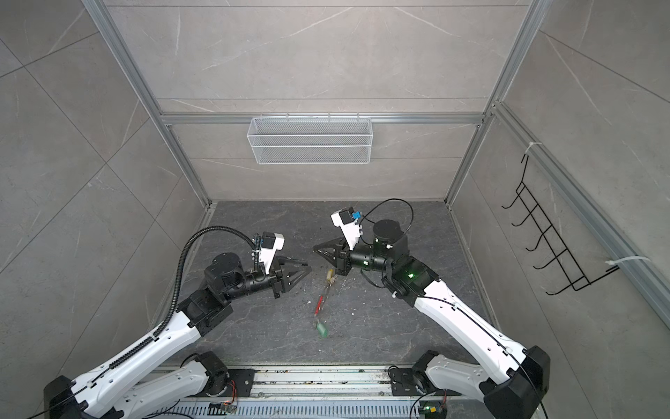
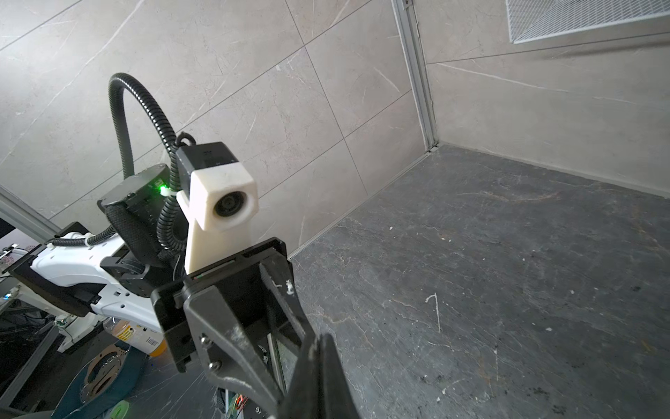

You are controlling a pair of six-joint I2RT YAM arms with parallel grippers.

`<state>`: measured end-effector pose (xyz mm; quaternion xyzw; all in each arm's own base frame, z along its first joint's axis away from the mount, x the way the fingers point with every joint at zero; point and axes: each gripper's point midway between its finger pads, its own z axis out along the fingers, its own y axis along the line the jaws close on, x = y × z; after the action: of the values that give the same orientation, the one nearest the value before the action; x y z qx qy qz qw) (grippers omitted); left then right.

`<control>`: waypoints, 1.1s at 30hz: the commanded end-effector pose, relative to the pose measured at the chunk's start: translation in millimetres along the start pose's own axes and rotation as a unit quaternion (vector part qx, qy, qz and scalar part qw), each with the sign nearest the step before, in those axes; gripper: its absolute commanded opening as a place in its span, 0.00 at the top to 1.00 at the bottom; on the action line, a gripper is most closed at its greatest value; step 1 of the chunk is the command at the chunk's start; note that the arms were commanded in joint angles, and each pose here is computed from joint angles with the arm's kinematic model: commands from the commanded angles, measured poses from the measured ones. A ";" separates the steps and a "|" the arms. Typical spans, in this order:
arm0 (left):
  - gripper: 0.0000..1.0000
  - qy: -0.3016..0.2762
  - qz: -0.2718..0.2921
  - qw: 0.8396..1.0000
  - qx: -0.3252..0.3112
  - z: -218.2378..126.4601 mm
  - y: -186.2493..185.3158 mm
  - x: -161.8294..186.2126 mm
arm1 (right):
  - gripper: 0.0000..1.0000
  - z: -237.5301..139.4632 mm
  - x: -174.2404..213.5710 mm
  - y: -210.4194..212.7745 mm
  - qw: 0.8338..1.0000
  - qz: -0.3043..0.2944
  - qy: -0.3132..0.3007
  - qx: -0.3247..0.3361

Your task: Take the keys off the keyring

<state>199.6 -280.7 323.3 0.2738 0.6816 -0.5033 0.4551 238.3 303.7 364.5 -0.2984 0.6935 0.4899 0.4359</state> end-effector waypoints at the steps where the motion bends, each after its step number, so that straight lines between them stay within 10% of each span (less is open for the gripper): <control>1: 0.67 -0.033 -0.029 0.998 -0.037 -3.1 9.4 -17.3 | 1.00 -3.8 2.2 -0.5 1.000 -0.010 -0.003 0.007; 6: 0.57 -0.055 -0.037 0.991 -0.119 -13.7 37.6 -16.3 | 0.98 -1.8 19.3 -11.1 1.000 0.005 0.020 0.023; 12: 0.32 -0.127 -0.026 0.971 -0.200 -47.5 57.4 -26.3 | 0.53 3.6 67.8 -38.4 0.992 0.062 0.085 0.065; 18: 0.01 -0.163 -0.050 0.952 -0.253 -66.3 76.7 -21.4 | 0.49 3.0 143.4 -85.0 0.965 0.139 0.164 0.151; 23: 0.00 -0.155 -0.062 0.946 -0.278 -68.5 88.8 -10.3 | 0.50 2.4 219.9 -118.2 0.927 0.176 0.255 0.209; 33: 0.06 -0.090 -0.063 0.946 -0.304 -56.3 102.8 11.1 | 0.50 7.9 282.9 -131.4 0.887 0.030 0.365 0.282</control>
<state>257.3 -193.5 264.1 0.0312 0.7718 -0.3311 0.5419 217.6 277.4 62.4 -0.2675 0.9217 0.2151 0.1806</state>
